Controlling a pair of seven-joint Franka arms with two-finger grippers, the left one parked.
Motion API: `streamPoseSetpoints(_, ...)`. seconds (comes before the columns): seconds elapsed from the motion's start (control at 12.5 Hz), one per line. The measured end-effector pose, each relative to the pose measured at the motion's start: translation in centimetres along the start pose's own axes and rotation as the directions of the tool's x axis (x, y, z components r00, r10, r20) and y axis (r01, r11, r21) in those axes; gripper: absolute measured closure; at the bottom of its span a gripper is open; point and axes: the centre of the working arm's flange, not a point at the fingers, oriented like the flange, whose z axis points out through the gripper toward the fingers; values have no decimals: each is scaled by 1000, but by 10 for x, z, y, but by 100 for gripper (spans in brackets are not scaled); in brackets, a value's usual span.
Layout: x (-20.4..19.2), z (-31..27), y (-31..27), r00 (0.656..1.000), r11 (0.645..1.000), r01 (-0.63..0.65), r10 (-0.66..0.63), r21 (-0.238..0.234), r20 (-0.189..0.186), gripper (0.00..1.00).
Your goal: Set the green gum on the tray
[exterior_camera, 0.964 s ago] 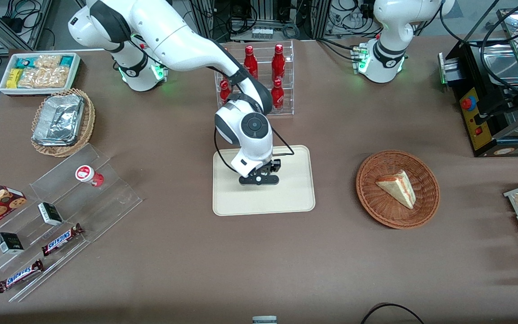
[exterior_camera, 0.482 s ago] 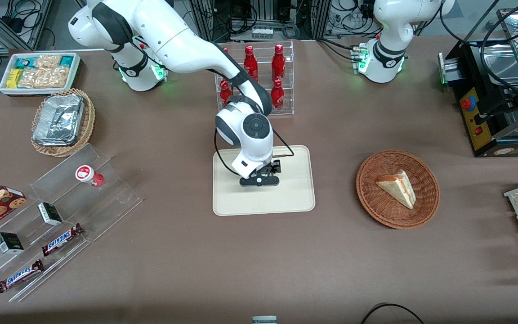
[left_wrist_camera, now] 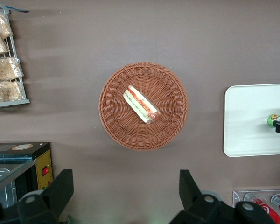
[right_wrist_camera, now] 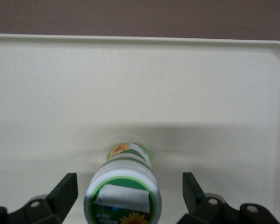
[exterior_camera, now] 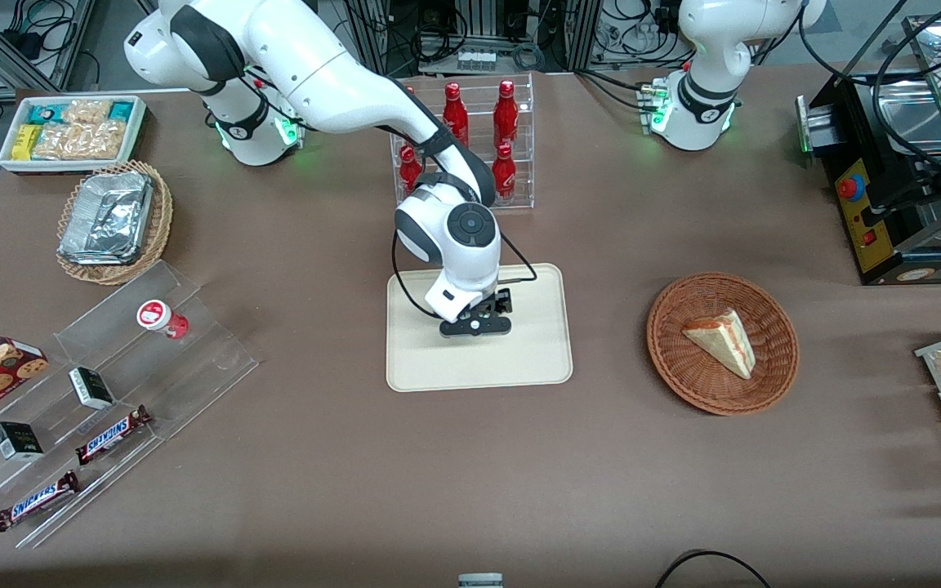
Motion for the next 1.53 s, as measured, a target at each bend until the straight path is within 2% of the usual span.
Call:
streamPoseSetpoints(0.4, 6, -37, 5, 1000, 1000, 7, -7, 2, -5, 0)
streamPoseSetpoints(0.72, 20, -110, 36, 997, 997, 71, -71, -15, 23, 0)
streamPoseSetpoints(0.88, 37, -131, 73, 989, 989, 142, -141, -25, 48, 0)
streamPoseSetpoints(1.2, 73, -154, 174, 965, 969, 247, -244, -18, 92, 0)
streamPoseSetpoints(1.53, 109, -170, 286, 940, 951, 301, -308, 72, 144, 0)
